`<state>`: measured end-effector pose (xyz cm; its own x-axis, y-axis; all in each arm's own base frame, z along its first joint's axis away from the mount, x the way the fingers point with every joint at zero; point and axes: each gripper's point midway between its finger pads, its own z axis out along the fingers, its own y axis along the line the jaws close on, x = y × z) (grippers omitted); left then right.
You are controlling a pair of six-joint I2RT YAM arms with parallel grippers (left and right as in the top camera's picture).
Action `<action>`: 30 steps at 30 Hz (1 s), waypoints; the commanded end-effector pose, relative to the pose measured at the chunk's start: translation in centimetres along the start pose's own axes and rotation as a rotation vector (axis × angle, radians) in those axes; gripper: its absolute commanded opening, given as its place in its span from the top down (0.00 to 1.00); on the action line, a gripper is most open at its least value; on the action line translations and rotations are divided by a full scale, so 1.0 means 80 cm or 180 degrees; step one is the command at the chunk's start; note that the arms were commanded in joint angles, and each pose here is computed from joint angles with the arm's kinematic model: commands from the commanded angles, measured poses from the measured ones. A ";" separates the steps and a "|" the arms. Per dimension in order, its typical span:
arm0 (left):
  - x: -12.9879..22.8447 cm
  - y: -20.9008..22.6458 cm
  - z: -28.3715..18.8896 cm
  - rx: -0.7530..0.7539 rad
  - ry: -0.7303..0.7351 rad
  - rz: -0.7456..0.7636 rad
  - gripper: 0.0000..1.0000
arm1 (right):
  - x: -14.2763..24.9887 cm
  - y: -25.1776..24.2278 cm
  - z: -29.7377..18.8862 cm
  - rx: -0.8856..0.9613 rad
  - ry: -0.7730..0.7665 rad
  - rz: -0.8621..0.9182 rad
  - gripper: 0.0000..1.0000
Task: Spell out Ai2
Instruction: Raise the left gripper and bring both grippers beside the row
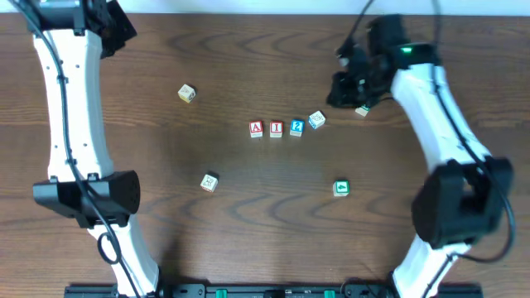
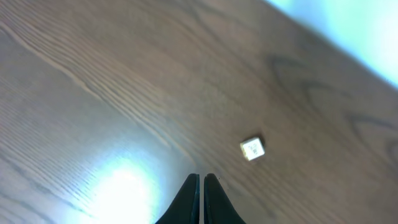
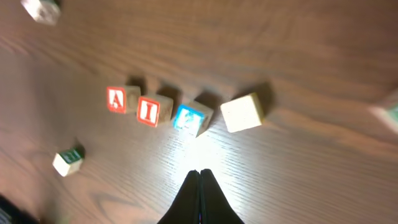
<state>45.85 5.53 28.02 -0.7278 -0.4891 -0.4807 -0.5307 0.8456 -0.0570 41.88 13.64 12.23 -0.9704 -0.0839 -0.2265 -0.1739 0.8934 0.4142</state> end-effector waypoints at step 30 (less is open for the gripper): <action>0.228 -0.156 0.129 0.1207 0.1512 0.1262 0.94 | 0.045 -0.030 0.109 0.0824 0.0656 -0.0131 0.99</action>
<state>43.71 -11.57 11.31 -0.9882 -0.1067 -0.1103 -0.0709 0.9549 -0.2885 40.19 15.76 3.69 -0.9780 -0.1994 -0.0611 -0.2077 0.9582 0.1968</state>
